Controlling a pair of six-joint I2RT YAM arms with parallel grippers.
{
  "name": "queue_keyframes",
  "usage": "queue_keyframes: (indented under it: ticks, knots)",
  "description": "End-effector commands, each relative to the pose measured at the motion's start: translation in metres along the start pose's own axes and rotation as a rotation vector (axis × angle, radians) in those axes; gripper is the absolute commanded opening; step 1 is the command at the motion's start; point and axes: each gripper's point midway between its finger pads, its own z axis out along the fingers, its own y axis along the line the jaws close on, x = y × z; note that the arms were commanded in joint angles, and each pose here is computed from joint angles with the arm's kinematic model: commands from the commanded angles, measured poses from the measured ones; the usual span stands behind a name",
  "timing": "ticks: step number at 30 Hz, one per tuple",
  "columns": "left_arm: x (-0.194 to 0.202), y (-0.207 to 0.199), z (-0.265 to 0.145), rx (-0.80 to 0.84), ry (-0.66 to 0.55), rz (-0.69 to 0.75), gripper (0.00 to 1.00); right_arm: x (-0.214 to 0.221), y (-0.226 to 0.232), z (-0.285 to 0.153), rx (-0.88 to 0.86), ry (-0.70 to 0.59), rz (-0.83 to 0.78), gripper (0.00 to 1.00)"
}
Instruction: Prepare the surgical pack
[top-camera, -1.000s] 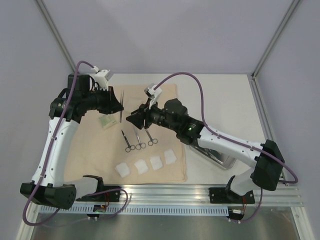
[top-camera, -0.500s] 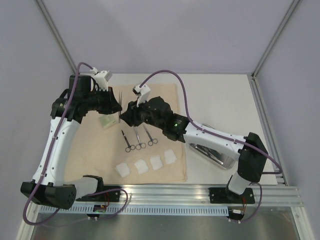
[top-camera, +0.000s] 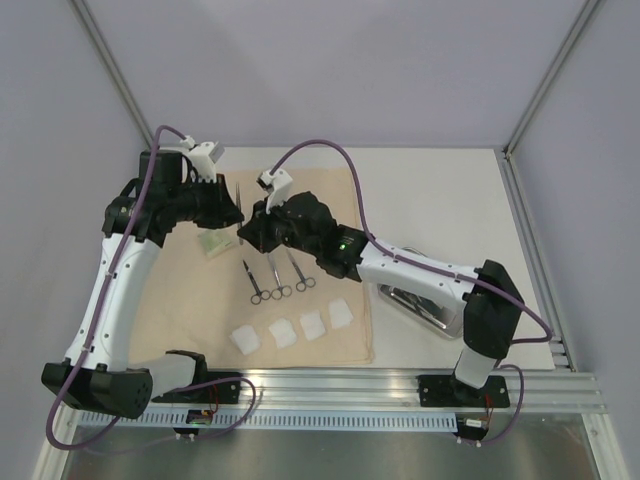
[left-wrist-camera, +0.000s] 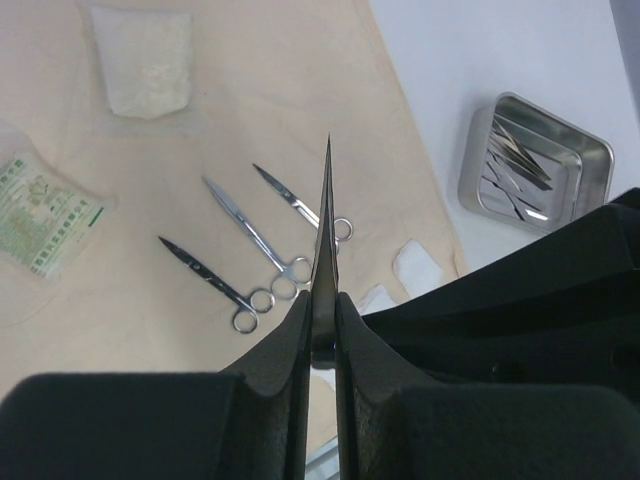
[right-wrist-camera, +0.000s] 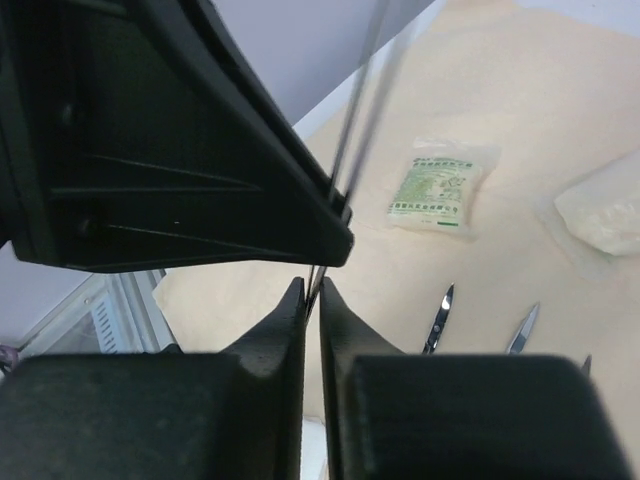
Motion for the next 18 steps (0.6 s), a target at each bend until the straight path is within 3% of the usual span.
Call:
queue_keyframes:
  ticks: [1,6,9,10,12,15,18]
  knots:
    - [-0.002,-0.004,0.000,0.019,-0.016,-0.016,0.00,-0.019,0.013,0.004,-0.040,-0.047,-0.020,0.01]
    - [0.001,-0.002,0.002,0.017,-0.007,0.000,0.01,-0.015,0.007,-0.001,-0.034,-0.036,-0.116,0.01]
    - [0.002,-0.002,0.001,0.022,0.002,0.024,0.49,-0.010,0.000,-0.007,-0.025,-0.019,-0.181,0.00]
    - [0.000,-0.004,-0.001,0.025,-0.003,0.030,0.81,-0.012,-0.002,-0.012,-0.020,-0.023,-0.188,0.00]
    - [0.000,-0.003,-0.004,0.018,0.000,0.052,0.99,-0.005,-0.017,-0.017,-0.001,-0.003,-0.200,0.01]
    - [-0.004,-0.002,-0.010,0.000,-0.004,0.079,1.00,-0.009,-0.041,-0.030,0.034,0.017,-0.198,0.00]
    - [-0.010,0.002,-0.017,-0.040,-0.010,0.109,1.00,0.006,-0.074,-0.052,0.086,0.128,-0.271,0.00]
